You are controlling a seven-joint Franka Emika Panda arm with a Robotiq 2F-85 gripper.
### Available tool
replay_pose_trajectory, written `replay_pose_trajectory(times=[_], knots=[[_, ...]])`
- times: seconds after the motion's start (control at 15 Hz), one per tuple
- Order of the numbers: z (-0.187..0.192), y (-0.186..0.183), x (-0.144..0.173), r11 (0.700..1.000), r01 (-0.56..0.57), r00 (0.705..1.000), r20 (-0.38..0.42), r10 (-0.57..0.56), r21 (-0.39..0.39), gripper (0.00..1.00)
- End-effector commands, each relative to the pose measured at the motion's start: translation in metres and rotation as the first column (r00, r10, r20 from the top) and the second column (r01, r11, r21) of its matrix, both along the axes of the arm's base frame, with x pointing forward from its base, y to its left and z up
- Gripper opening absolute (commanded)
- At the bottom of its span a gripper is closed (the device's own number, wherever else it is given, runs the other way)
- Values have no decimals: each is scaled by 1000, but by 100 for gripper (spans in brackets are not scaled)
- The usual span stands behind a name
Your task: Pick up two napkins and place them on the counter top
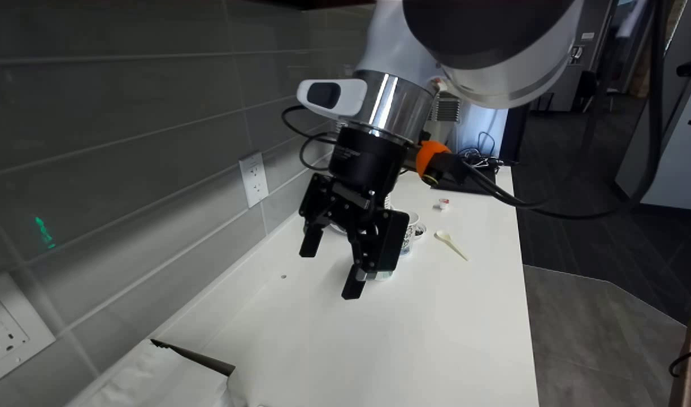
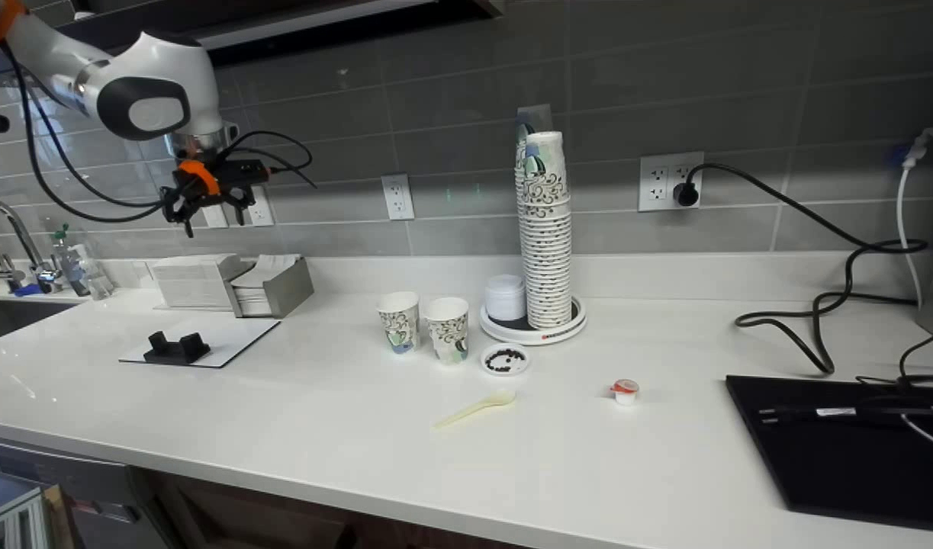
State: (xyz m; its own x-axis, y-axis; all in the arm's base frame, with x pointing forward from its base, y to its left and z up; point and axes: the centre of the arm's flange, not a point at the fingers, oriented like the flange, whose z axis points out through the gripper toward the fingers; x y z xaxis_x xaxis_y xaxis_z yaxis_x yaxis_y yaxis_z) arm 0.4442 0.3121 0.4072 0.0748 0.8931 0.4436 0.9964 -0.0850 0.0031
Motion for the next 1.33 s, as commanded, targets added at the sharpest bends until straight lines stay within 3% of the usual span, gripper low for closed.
replay_pose_trajectory(times=[0.0, 0.6, 1.27], knots=[[4, 9, 1, 999, -34, 999, -8, 34, 4, 100], [4, 15, 9, 998, -68, 998, -12, 68, 9, 100], [-50, 87, 85, 990, -136, 988, -68, 138, 33, 100]])
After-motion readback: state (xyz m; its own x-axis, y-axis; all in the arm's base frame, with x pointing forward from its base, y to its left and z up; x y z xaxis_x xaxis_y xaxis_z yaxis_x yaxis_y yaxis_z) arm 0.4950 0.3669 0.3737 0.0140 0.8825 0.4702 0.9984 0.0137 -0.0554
